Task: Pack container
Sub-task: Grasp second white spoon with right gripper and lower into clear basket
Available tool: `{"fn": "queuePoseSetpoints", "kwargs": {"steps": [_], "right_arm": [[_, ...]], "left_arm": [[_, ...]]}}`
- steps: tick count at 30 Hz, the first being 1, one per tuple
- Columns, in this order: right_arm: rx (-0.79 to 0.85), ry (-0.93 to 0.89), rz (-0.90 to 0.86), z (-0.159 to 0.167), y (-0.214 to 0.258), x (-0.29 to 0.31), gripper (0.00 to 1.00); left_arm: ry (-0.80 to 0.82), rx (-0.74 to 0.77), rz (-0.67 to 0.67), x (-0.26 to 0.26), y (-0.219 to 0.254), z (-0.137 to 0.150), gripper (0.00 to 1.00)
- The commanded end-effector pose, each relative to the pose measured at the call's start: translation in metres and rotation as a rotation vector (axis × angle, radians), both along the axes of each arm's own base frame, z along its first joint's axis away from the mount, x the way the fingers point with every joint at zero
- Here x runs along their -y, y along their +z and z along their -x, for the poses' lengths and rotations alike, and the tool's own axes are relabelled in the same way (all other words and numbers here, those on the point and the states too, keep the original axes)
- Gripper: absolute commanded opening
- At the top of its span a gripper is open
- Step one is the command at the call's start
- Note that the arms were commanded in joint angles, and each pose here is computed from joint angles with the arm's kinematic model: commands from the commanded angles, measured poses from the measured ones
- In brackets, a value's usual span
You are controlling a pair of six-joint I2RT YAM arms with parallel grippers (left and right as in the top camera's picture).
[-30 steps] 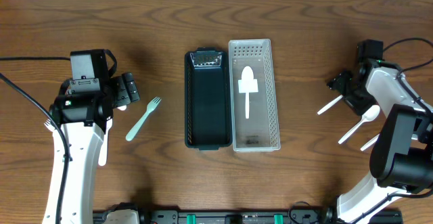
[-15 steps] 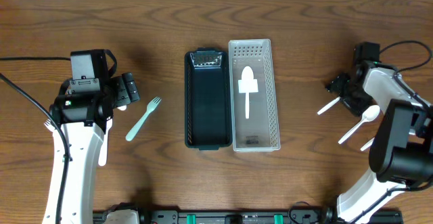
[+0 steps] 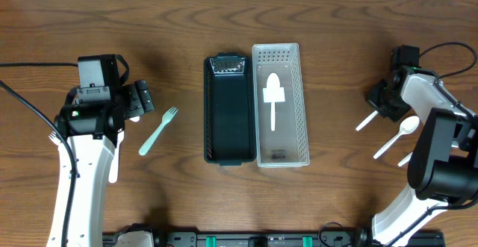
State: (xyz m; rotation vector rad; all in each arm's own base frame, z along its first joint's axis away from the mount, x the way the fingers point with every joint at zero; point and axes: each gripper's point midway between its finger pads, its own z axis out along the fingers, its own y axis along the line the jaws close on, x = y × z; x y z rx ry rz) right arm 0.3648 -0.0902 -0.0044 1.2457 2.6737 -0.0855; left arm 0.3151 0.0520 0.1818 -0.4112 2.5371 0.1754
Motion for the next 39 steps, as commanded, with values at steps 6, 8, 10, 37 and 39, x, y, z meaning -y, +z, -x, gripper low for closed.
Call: {"fn": "queuePoseSetpoints", "kwargs": {"steps": [6,8,10,37,39], "right_arm": [[-0.018,0.083,-0.126,-0.002,-0.014,-0.026,0.01],[0.011,0.109,-0.128,-0.012,0.003,-0.032,0.01],[0.058,0.167,-0.12,-0.026,0.026,-0.04,0.01],[0.058,0.905,-0.11,-0.016,0.062,-0.285,0.09],[0.035,0.924,-0.106,-0.015,0.052,-0.284,0.31]], "left_arm": [[0.007,0.019,-0.002,-0.002,0.008,-0.004,0.98],[0.007,0.019,-0.001,-0.002,0.008,-0.004,0.98],[0.007,0.019,-0.001,-0.002,0.008,-0.004,0.98],[0.007,0.019,-0.002,-0.002,0.008,-0.004,0.98],[0.007,0.019,-0.001,-0.002,0.008,-0.004,0.98]]}}
